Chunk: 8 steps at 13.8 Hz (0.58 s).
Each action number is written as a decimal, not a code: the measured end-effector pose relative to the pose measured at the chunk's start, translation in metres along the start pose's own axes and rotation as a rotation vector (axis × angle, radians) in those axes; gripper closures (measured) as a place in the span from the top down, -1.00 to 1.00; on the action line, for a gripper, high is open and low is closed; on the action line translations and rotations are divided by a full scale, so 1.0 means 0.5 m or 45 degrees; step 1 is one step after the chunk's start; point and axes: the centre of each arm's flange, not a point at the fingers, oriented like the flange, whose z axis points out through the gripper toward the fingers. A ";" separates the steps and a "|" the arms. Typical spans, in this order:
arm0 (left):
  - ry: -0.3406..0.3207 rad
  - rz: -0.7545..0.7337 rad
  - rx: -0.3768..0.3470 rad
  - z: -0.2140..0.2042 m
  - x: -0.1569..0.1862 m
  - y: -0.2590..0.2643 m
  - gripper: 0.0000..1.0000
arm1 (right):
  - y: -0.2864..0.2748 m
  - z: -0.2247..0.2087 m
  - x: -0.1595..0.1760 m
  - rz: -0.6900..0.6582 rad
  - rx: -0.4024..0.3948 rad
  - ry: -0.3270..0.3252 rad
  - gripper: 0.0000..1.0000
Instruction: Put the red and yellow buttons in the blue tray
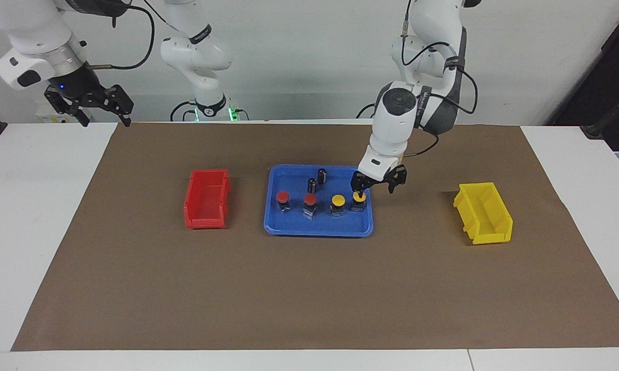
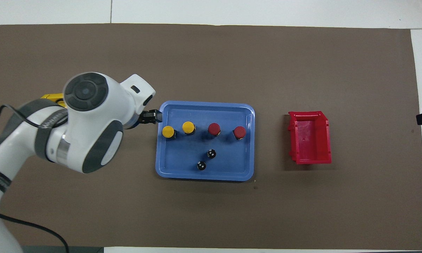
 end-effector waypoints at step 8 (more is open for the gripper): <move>-0.001 0.065 -0.022 -0.260 0.031 -0.383 1.00 | 0.000 0.001 -0.005 0.000 0.002 -0.019 1.00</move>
